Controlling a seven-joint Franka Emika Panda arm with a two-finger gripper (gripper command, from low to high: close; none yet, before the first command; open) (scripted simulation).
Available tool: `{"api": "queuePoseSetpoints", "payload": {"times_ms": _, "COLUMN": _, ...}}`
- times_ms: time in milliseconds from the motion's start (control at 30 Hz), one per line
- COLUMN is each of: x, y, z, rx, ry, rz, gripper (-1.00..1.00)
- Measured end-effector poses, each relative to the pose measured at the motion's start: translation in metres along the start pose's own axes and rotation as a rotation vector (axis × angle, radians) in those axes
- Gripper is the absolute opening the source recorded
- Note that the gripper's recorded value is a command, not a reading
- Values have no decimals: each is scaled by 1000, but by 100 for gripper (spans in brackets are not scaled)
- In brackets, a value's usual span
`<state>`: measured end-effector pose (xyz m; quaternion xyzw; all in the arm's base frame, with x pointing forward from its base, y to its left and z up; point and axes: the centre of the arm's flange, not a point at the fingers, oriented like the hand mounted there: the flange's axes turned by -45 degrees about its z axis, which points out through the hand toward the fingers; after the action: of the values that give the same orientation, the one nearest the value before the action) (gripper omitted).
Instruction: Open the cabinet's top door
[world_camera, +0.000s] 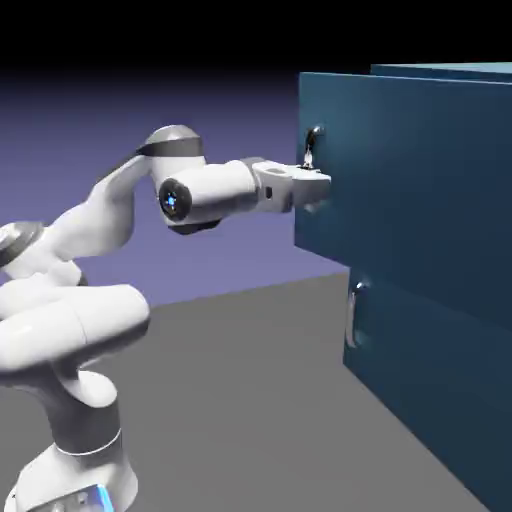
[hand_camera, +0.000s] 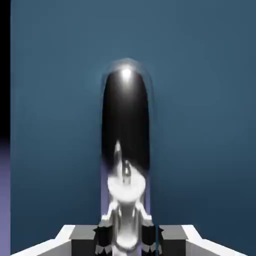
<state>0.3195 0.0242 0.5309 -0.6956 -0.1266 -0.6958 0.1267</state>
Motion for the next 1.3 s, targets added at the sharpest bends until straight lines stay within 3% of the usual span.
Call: {"api": "queuePoseSetpoints", "payload": {"times_ms": 1300, "x": 0, "y": 154, "z": -224, "rx": 579, "ry": 0, "rz": 0, "gripper": -100}}
